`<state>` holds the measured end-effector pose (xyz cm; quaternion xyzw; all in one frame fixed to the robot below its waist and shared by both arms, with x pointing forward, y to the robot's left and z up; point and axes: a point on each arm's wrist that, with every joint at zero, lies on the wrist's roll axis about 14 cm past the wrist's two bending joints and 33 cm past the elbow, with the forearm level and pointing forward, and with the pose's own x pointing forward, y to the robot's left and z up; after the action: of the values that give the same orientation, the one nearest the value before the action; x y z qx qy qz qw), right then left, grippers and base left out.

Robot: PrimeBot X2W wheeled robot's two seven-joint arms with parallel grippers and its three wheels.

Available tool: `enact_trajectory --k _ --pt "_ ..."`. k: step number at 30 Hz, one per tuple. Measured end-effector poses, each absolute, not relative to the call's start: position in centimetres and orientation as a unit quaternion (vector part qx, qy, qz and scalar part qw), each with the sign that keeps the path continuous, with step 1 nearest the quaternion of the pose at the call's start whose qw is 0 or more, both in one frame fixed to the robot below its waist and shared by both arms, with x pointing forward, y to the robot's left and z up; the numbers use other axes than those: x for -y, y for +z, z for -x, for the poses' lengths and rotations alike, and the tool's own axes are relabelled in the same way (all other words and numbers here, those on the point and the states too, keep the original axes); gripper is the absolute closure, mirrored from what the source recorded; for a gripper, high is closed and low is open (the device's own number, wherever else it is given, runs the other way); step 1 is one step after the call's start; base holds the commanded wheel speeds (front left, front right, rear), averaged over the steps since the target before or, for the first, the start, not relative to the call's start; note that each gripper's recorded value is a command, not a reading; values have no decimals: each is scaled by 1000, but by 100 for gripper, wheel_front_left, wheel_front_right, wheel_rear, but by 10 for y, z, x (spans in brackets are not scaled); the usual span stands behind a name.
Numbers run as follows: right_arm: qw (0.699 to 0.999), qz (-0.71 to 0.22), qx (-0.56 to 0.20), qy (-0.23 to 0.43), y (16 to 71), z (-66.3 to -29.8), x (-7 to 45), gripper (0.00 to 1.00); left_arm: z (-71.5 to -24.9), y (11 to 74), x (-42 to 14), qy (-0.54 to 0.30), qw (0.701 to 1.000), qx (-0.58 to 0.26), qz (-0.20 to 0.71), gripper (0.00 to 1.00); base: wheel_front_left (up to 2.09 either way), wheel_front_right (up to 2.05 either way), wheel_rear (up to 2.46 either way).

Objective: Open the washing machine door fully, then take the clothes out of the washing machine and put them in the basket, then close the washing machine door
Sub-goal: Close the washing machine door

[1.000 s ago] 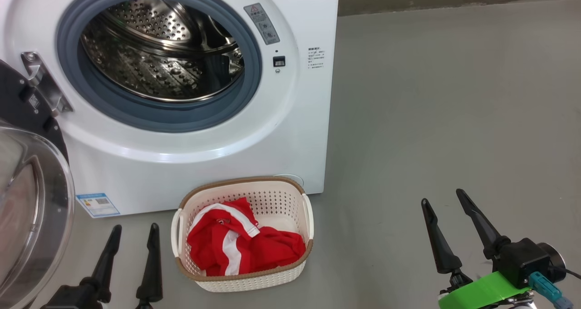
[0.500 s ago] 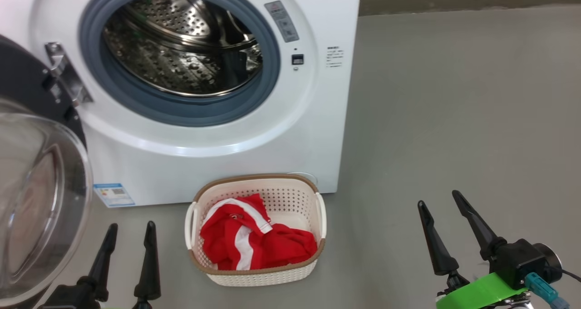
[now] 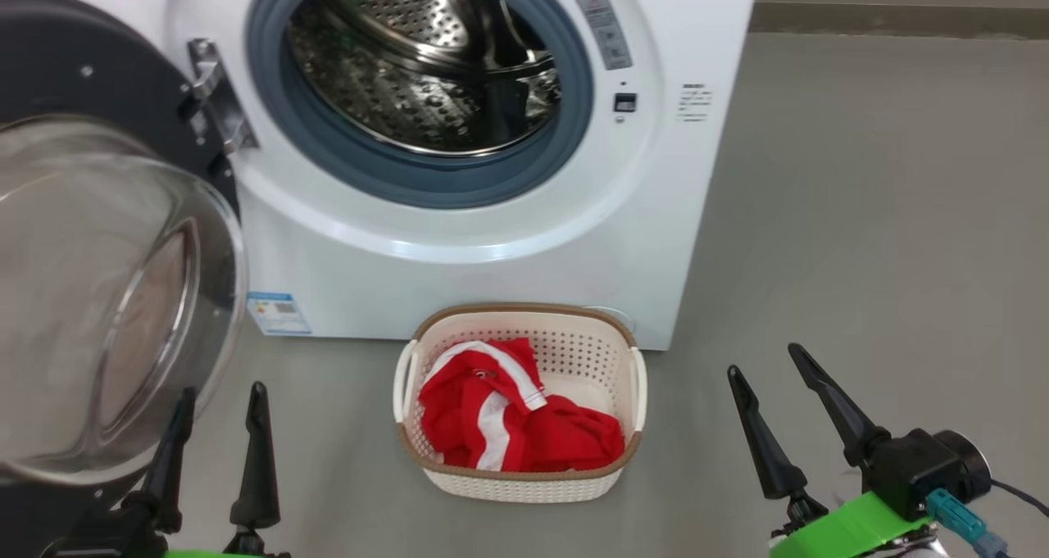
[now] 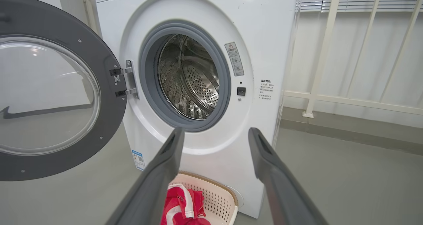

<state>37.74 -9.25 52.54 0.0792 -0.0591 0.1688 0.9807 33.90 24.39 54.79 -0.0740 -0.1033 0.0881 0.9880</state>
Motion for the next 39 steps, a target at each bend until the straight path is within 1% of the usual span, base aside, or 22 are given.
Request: enact_trajectory --k 7,21,39 --pt "972 -80 60 212 528 -386 64 0 -328 551 -259 115 985 108 69 0 0 0 0" --pt "954 -84 58 282 530 -388 17 0 -305 559 -282 162 978 120 60 0 0 0 0" --pt "926 -80 64 363 539 -381 -36 0 -249 564 -318 249 959 130 48 0 0 0 0"
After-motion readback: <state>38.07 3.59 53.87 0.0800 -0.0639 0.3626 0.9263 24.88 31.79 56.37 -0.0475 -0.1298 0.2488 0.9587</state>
